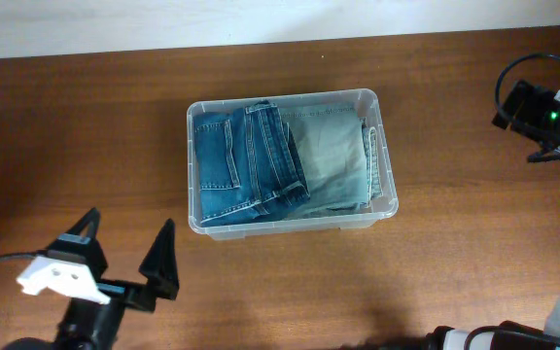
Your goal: Pack container
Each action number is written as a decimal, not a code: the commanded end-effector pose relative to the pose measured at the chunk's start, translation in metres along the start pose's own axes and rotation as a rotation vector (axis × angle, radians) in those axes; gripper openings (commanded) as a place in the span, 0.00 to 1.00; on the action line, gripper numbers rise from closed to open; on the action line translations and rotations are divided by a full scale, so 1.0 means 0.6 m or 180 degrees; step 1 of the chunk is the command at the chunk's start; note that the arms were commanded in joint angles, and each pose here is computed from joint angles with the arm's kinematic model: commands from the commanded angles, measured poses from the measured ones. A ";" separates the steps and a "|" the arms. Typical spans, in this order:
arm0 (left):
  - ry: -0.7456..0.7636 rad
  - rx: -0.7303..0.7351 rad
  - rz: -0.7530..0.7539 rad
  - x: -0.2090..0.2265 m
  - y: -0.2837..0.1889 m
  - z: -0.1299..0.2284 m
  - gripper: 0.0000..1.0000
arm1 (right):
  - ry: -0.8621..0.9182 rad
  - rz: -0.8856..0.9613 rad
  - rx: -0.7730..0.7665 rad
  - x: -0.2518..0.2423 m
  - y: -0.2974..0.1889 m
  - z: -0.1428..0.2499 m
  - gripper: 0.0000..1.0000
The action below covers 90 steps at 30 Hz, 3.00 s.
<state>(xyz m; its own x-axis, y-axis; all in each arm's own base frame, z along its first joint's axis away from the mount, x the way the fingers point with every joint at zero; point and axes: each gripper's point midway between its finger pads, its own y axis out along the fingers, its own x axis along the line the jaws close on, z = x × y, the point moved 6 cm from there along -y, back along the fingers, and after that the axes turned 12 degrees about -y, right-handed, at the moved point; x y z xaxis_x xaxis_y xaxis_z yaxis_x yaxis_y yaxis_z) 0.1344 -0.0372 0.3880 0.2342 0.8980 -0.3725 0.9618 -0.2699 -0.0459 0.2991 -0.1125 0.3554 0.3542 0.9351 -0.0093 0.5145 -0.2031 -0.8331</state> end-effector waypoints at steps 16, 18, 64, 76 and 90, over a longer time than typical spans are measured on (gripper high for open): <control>0.0081 -0.0471 -0.0011 0.094 0.064 0.174 1.00 | 0.0027 0.0035 -0.0010 -0.004 0.000 -0.001 0.99; 0.0134 -0.0470 -0.0057 0.103 0.065 0.187 0.99 | 0.0027 0.0035 -0.0012 -0.004 0.000 -0.001 0.98; 0.0498 -0.0039 -0.0488 0.182 0.092 0.330 1.00 | 0.0027 0.0035 -0.0011 -0.004 0.000 -0.001 0.98; 0.0498 -0.0039 -0.0488 0.182 0.092 0.330 1.00 | 0.0027 0.0035 -0.0012 -0.004 0.000 -0.001 0.99; 0.0498 -0.0039 -0.0488 0.182 0.092 0.330 1.00 | 0.0026 0.0035 0.0006 -0.004 0.003 -0.002 0.99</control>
<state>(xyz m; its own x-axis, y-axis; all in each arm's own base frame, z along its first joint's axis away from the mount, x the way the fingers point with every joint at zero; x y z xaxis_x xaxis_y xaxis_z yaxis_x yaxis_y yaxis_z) 0.1846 -0.0251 0.1628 0.1195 0.9659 -0.2296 0.9866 -0.1414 -0.0813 0.2991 -0.1125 0.3554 0.3545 0.9350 -0.0091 0.5145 -0.2031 -0.8331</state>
